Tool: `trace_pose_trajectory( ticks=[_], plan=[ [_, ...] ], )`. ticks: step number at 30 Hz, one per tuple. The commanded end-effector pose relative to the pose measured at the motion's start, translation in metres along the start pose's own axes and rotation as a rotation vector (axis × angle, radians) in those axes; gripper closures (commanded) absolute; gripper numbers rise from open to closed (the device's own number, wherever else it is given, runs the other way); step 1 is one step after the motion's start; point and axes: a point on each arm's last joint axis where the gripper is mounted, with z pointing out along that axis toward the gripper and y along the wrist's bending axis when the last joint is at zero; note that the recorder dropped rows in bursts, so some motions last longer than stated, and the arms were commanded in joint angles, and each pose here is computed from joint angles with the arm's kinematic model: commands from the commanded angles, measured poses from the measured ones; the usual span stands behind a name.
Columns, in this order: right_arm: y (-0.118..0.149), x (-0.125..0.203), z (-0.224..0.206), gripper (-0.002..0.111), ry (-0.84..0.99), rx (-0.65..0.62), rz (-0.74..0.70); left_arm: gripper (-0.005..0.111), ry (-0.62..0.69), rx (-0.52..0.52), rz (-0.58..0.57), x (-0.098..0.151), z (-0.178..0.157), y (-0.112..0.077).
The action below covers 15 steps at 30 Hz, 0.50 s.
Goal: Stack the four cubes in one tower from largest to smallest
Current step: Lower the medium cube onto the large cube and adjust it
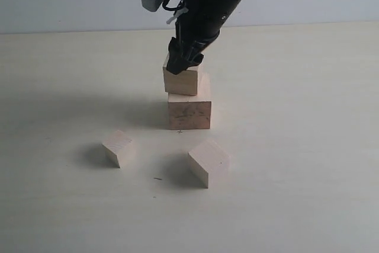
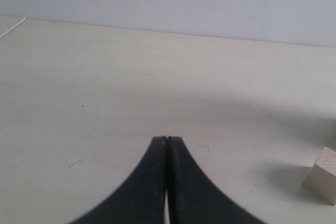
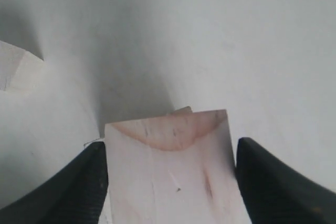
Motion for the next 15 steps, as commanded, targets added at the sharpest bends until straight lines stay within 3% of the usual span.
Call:
trace_pose_trajectory(
  ticks=[1,15],
  plan=[
    [-0.001,0.013,0.003,0.054,0.118,-0.006,-0.051,0.107,-0.006,0.007,-0.004,-0.001,0.000,0.000],
    [0.005,0.004,-0.012,0.054,0.044,-0.029,-0.006,0.107,-0.006,0.007,-0.004,-0.001,0.000,0.000]
  ],
)
